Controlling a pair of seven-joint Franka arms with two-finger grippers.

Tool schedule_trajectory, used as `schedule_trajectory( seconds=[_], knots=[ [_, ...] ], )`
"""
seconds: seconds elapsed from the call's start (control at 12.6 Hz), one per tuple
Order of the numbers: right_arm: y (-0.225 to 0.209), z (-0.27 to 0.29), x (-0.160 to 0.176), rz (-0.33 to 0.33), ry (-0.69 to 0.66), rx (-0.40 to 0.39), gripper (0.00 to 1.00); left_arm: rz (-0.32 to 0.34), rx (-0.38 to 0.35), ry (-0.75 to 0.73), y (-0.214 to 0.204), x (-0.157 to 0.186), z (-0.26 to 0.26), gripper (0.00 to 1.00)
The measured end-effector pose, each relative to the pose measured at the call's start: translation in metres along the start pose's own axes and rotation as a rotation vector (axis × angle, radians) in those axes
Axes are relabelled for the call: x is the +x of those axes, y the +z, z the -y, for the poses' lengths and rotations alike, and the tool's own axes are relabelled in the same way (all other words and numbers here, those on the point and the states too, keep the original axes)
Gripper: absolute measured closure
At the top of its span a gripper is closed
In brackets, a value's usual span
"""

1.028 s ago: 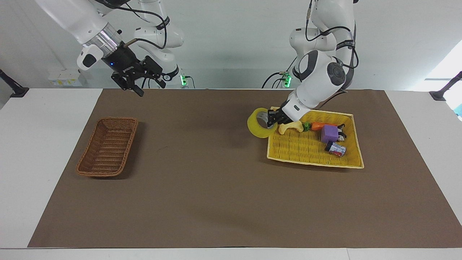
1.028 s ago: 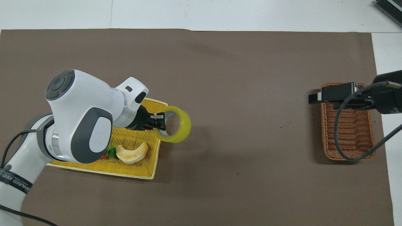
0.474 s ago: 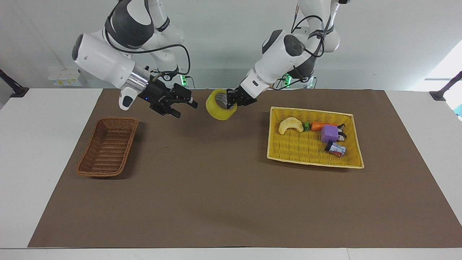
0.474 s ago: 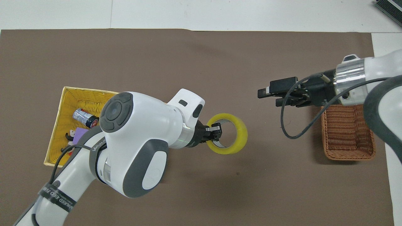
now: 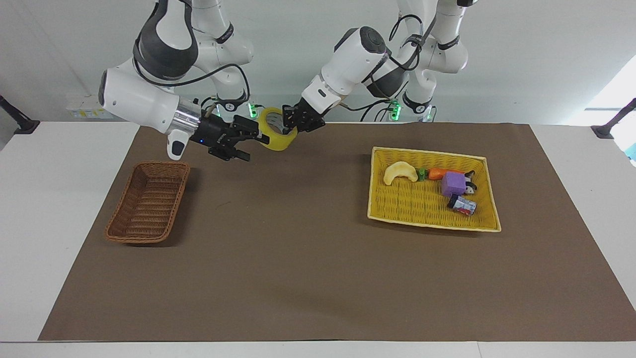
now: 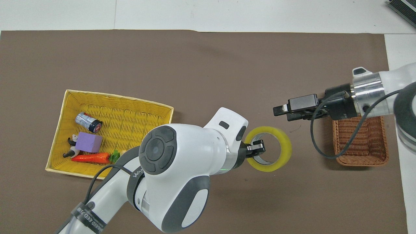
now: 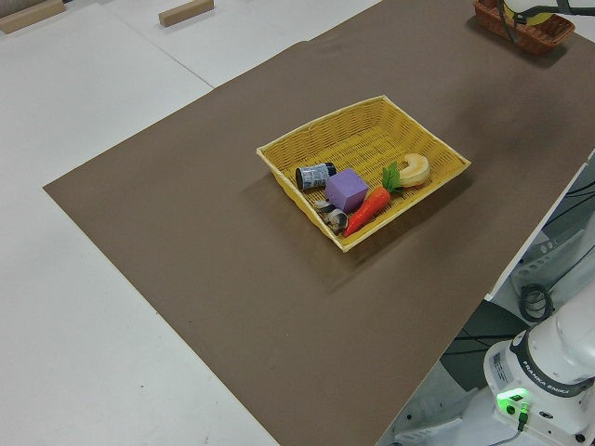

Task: Move tape to another basket
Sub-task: 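Carry the tape toward the right gripper while the right gripper reaches over, then grasp the tape with the right gripper while the left gripper releases it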

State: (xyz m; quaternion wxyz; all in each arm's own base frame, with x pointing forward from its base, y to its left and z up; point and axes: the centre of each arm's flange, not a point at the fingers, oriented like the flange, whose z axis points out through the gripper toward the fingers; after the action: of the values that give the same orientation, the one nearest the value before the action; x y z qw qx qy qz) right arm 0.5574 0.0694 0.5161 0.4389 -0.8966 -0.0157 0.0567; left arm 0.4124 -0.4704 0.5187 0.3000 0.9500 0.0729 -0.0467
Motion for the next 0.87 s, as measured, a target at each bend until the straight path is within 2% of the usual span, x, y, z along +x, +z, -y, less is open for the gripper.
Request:
schedule_trajectory(
  seconds=[0.47, 0.79, 0.87],
  knots=[
    [0.014, -0.005, -0.035, 0.088, -0.074, 0.060, 0.00, -0.015, -0.021, 0.014, 0.003, -0.007, -0.008, 0.78],
    [0.010, -0.012, -0.043, 0.086, -0.076, 0.069, 0.00, -0.016, -0.022, 0.013, 0.003, -0.007, -0.008, 0.78],
    [0.010, -0.012, -0.043, 0.083, -0.076, 0.068, 0.07, -0.017, -0.023, 0.013, 0.003, -0.007, -0.008, 0.78]
  ],
)
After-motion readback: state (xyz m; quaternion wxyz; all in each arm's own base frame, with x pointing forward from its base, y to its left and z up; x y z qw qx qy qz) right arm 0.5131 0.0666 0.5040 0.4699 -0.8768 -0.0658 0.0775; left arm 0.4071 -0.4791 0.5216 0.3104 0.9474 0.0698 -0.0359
